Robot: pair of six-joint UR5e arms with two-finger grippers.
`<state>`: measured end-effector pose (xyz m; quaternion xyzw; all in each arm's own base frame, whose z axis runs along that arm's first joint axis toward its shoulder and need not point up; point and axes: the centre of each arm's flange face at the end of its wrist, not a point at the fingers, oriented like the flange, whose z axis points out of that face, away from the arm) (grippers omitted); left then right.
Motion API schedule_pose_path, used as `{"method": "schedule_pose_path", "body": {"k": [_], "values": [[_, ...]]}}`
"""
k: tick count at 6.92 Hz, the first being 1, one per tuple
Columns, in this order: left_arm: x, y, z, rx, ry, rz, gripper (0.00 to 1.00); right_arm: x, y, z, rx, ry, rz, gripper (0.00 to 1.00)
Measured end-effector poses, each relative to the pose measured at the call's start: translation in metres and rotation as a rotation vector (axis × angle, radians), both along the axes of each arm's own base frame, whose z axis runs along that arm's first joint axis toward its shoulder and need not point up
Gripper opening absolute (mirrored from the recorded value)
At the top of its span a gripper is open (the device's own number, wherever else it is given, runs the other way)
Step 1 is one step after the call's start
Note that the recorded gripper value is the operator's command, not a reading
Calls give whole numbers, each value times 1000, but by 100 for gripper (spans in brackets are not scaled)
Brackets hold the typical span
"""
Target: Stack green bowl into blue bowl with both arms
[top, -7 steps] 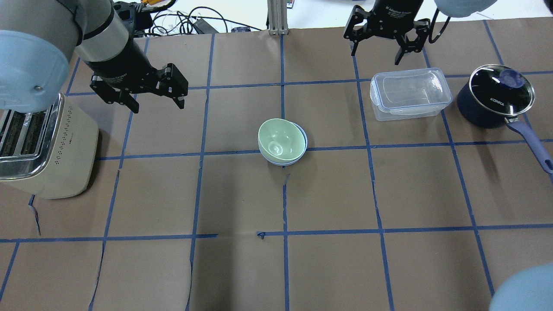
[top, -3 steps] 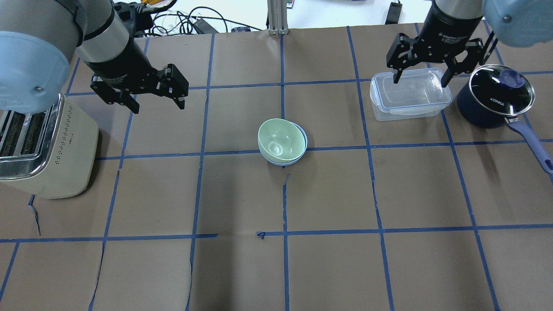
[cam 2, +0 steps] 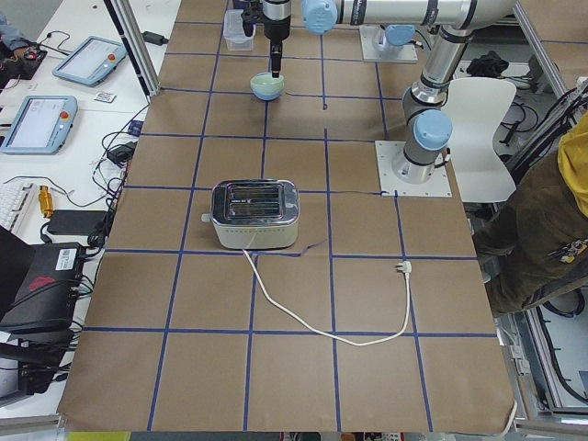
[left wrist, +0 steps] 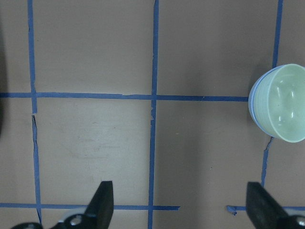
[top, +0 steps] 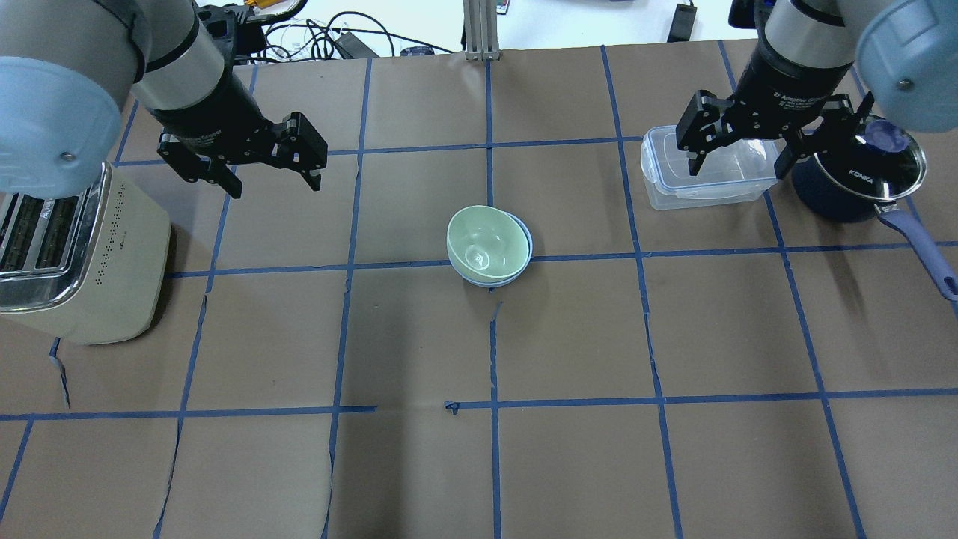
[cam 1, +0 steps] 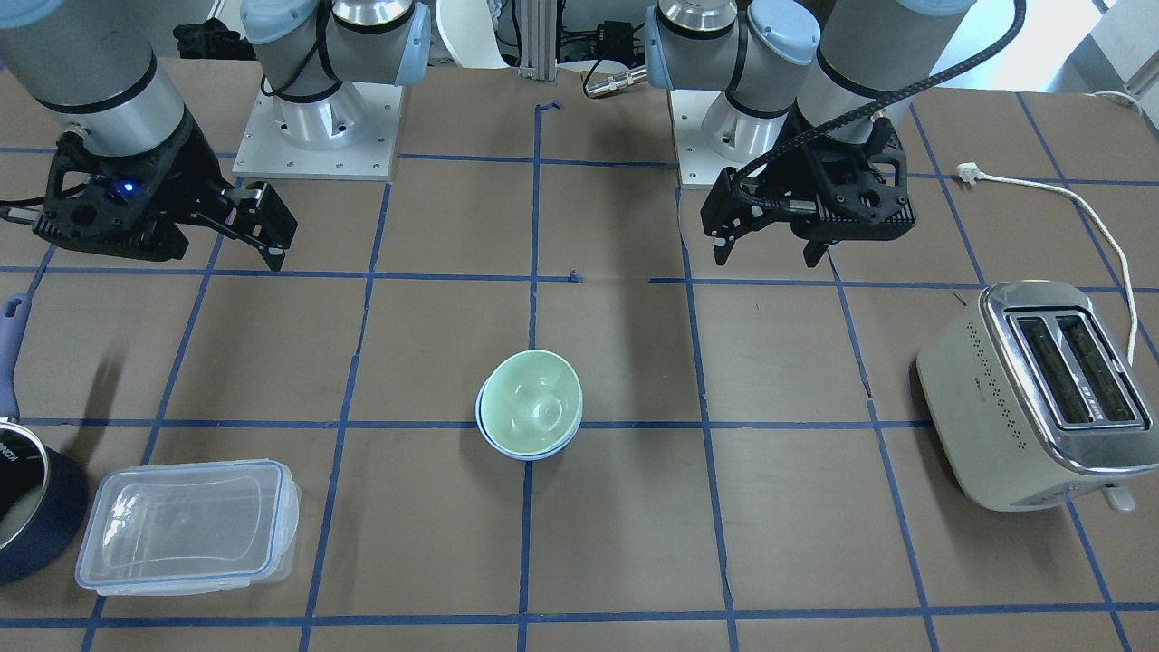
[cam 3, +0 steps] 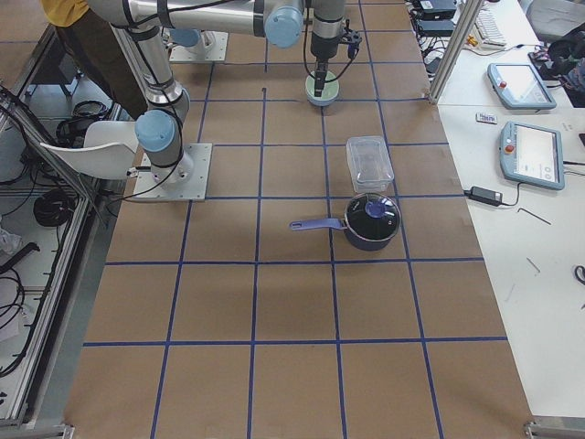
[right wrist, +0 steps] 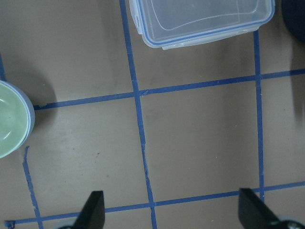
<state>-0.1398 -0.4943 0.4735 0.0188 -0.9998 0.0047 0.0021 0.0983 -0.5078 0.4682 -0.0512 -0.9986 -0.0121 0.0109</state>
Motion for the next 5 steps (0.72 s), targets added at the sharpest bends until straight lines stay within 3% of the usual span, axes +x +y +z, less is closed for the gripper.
{"method": "schedule_pose_path", "body": {"k": [5], "values": [[1,0,0,-2,-6,0,98,30,10,4,-9,-2,75,100]]}}
